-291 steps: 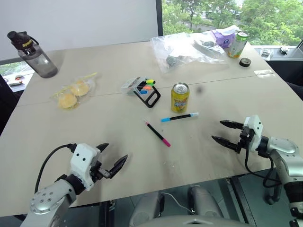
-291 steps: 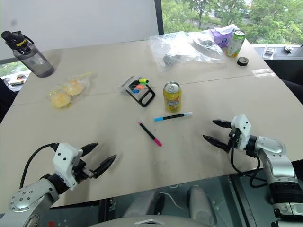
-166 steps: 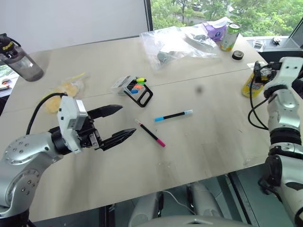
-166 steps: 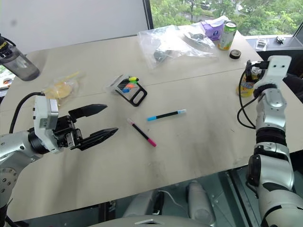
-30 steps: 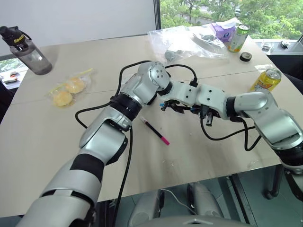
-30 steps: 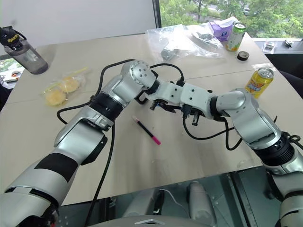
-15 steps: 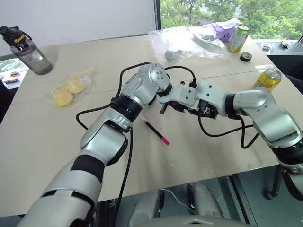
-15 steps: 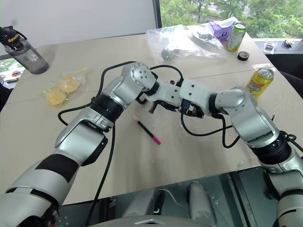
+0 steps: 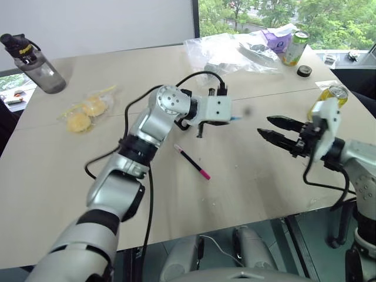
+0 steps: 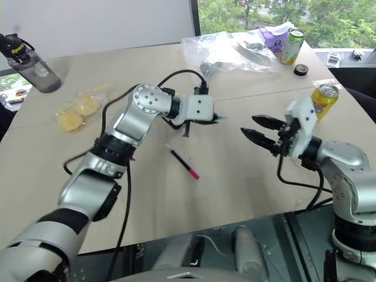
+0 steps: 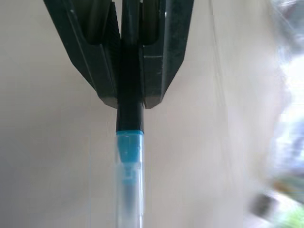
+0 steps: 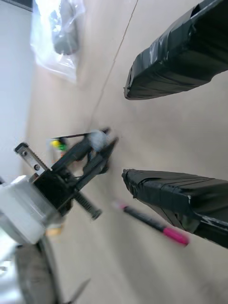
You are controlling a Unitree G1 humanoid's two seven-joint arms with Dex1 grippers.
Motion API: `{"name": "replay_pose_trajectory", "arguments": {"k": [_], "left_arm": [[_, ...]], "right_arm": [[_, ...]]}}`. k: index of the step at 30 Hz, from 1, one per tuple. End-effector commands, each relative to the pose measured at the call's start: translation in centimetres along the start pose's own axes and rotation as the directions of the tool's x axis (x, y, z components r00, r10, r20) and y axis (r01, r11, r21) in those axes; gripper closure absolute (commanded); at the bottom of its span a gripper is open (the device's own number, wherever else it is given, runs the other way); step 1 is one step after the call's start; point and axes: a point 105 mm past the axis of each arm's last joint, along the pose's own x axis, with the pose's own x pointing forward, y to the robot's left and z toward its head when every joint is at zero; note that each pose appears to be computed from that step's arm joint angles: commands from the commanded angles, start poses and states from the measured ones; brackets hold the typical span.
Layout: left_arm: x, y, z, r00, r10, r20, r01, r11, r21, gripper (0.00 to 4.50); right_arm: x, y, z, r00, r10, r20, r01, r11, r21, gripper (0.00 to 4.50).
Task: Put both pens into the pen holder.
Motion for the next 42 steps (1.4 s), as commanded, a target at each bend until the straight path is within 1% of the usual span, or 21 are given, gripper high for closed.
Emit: {"name": "replay_pose_trajectory", "arguments": {"k": [1, 3, 6, 9, 11, 16, 18, 20, 21, 24, 30, 37, 40, 42], "left_arm": [[-2.3, 1.8, 2.3, 0.956, 0.269, 0.121, -0.277, 0.959, 0.06, 4.5], [-3.3, 1.6, 2.4, 0.921, 0.359, 0.149, -0.378, 0.917, 0.128, 4.5], [-4.8, 1.3, 2.7, 0.871, 0.453, 0.189, -0.489, 0.835, 0.253, 4.5], [-5.5, 0.7, 3.0, 0.845, 0.486, 0.226, -0.535, 0.744, 0.4, 4.5], [-5.8, 0.5, 2.5, 0.823, 0.524, 0.218, -0.56, 0.686, 0.464, 4.5], [-6.6, 0.7, 1.8, 0.781, 0.586, 0.215, -0.591, 0.583, 0.558, 4.5], [-7.5, 1.3, 1.5, 0.733, 0.645, 0.216, -0.638, 0.542, 0.546, 4.5], [-7.9, 1.3, 1.1, 0.714, 0.667, 0.214, -0.654, 0.524, 0.546, 4.5], [-7.9, 1.2, 1.0, 0.713, 0.667, 0.214, -0.653, 0.521, 0.55, 4.5], [-7.7, 0.8, -0.1, 0.703, 0.685, 0.191, -0.673, 0.555, 0.49, 4.5], [-6.8, 1.0, -1.2, 0.695, 0.693, 0.191, -0.694, 0.576, 0.432, 4.5], [-5.8, 1.5, -3.1, 0.711, 0.687, 0.148, -0.686, 0.633, 0.358, 4.5], [-5.3, 1.1, -3.5, 0.728, 0.67, 0.142, -0.674, 0.663, 0.325, 4.5], [-5.3, 1.1, -3.6, 0.731, 0.667, 0.143, -0.672, 0.668, 0.32, 4.5]], "right_arm": [[-1.3, -0.2, 1.5, 0.991, -0.012, 0.136, 0.014, 1.0, -0.013, 2.03], [-1.7, -0.4, 1.1, 0.988, -0.02, 0.15, 0.021, 1.0, -0.004, 2.03], [-2.1, -0.4, 0.3, 0.992, -0.009, 0.128, 0.009, 1.0, 0.006, 2.03], [-2.2, -0.5, 0.0, 0.994, 0.012, 0.108, -0.012, 1.0, 0.0, 2.03], [-2.2, -0.6, -0.1, 0.995, 0.029, 0.1, -0.029, 1.0, -0.001, 2.03], [-2.3, -0.5, 0.2, 0.993, 0.058, 0.104, -0.059, 0.998, 0.007, 2.03], [-2.2, -0.6, 0.3, 0.992, 0.06, 0.111, -0.061, 0.998, 0.007, 2.03], [-2.2, -0.7, 0.3, 0.992, 0.058, 0.112, -0.059, 0.998, 0.005, 2.03], [-2.2, -0.7, 0.3, 0.992, 0.057, 0.112, -0.058, 0.998, 0.004, 2.03], [-2.1, -0.7, 0.3, 0.992, 0.055, 0.114, -0.056, 0.998, 0.0, 2.03], [-2.0, -0.7, 0.4, 0.991, 0.051, 0.12, -0.05, 0.999, -0.011, 2.03], [-2.0, -0.8, 0.5, 0.991, 0.033, 0.13, -0.03, 0.999, -0.026, 2.03], [-2.1, -0.8, 0.6, 0.991, 0.027, 0.131, -0.023, 0.999, -0.032, 2.03], [-2.2, -0.8, 0.6, 0.991, 0.023, 0.13, -0.018, 0.999, -0.036, 2.03]]}}
